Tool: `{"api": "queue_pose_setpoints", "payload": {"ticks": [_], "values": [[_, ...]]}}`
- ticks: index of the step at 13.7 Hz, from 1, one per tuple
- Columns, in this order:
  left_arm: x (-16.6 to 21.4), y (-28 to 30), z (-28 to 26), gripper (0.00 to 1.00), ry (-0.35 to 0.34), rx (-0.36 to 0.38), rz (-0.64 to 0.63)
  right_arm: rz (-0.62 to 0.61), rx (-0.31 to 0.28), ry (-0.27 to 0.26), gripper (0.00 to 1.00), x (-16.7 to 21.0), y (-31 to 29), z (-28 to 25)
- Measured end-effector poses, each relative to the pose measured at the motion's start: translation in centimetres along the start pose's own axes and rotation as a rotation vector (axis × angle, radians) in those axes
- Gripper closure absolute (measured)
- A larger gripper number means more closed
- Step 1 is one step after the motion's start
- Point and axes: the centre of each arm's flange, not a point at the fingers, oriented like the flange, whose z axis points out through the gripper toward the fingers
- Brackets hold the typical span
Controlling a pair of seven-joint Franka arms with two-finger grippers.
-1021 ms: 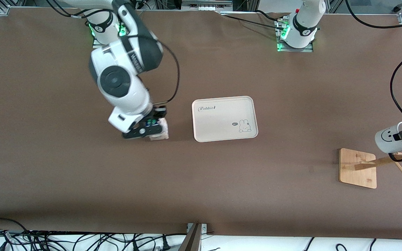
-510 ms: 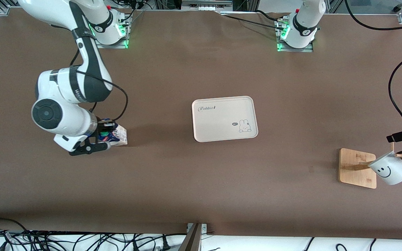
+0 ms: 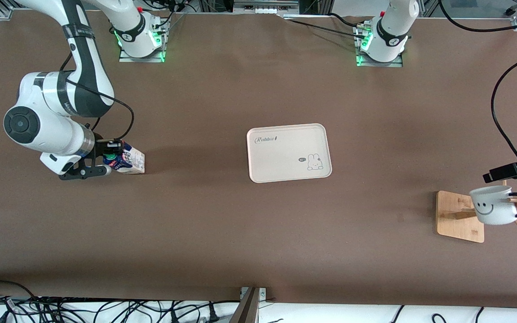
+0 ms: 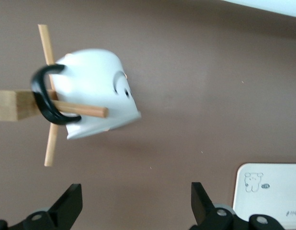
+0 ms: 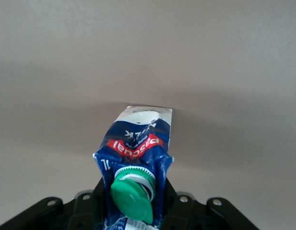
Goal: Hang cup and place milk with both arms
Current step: 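Carry the milk carton off the tray with the right gripper, then set the milk carton on the table and open the right gripper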
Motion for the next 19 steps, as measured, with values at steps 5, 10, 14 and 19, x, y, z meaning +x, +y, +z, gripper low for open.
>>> {"api": "queue_pose_setpoints", "payload": {"ticks": [5,10,14,19], "values": [[-1.6,5.3,-1.3,0.0,-0.01,0.083,0.095,0.007,0.004,0.01,0.39,-1.1,0.5,1.7],[-2.8,8.3,-2.1,0.0,-0.013,0.1,0.139,-0.017,0.005,0.051,0.01,-0.5,0.1,-0.4],[-3.4,9.7,-2.0,0.0,-0.028,0.103,0.162,-0.057,0.015,0.053,0.0,0.1,-1.6,-7.8],[-5.3,11.8,-3.0,0.0,-0.005,0.128,0.195,-0.038,0.037,0.004,0.0,-2.4,-2.2,-16.8]]}}
